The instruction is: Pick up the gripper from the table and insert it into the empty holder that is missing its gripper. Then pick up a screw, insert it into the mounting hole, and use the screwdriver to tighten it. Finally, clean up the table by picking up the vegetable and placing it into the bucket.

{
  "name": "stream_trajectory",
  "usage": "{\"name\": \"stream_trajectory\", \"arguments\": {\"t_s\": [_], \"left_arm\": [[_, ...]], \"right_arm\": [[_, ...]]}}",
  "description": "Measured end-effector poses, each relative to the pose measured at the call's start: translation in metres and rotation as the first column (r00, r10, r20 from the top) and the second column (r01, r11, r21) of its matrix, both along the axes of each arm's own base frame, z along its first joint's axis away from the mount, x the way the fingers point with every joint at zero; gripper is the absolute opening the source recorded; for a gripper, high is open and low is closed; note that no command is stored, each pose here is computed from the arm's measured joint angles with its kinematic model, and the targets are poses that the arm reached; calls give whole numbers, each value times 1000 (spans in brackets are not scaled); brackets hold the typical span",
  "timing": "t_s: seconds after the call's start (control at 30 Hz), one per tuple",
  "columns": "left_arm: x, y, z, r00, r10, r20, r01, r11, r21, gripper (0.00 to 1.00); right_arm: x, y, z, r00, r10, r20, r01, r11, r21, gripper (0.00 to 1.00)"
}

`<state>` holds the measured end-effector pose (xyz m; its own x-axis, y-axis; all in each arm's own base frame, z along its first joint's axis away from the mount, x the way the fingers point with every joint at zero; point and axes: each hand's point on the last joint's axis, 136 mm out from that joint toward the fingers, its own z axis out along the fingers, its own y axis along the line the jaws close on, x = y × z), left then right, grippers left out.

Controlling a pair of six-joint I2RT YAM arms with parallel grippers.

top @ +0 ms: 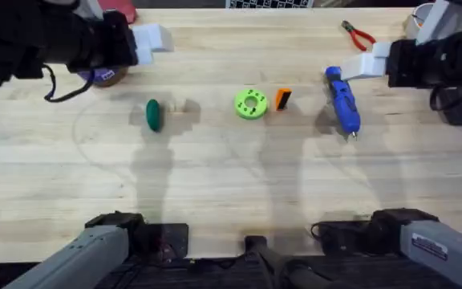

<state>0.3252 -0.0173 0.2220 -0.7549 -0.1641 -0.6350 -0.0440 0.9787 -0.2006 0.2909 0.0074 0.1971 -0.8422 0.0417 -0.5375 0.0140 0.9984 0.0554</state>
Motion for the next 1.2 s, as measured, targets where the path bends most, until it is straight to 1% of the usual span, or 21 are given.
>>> {"name": "stream_trajectory", "arguments": {"t_s": [0.1, 0.23, 0.33, 0.57, 0.67, 0.7, 0.8, 0.9, 1.03, 1.2], "left_arm": [[13, 0, 12, 997, -32, 76, 30, 999, 33, 985], [22, 0, 22, 982, -130, 140, 112, 985, 131, 985], [23, -1, 23, 974, -175, 146, 149, 973, 176, 985], [24, -4, 25, 957, -246, 154, 206, 949, 239, 985], [23, -9, 26, 944, -275, 185, 222, 939, 261, 985], [22, -11, 28, 936, -284, 210, 223, 936, 271, 985], [22, -16, 36, 897, -307, 318, 212, 930, 300, 985], [16, -22, 42, 837, -330, 436, 201, 927, 316, 985], [0, -29, 37, 748, -359, 558, 196, 923, 332, 985], [-25, -37, 25, 661, -387, 642, 204, 917, 343, 985]], "right_arm": [[0, 0, 0, 1000, 0, 0, 0, 1000, 0, 994], [0, 0, 0, 1000, 0, 1, 0, 1000, 0, 994], [0, 0, 0, 1000, 0, 1, 0, 1000, 0, 993], [0, 0, 1, 1000, 0, 2, 0, 1000, 0, 994], [0, 0, 1, 1000, 0, 2, 0, 1000, 0, 994], [0, 0, 1, 1000, 0, 2, 0, 1000, 0, 993], [0, 0, 1, 1000, 0, 2, 0, 1000, 0, 993], [0, 0, 1, 1000, 0, 3, 0, 1000, 0, 993], [0, 0, 1, 1000, 0, 3, 0, 1000, 0, 994], [0, 0, 1, 1000, 0, 3, 0, 1000, 0, 994]]}}
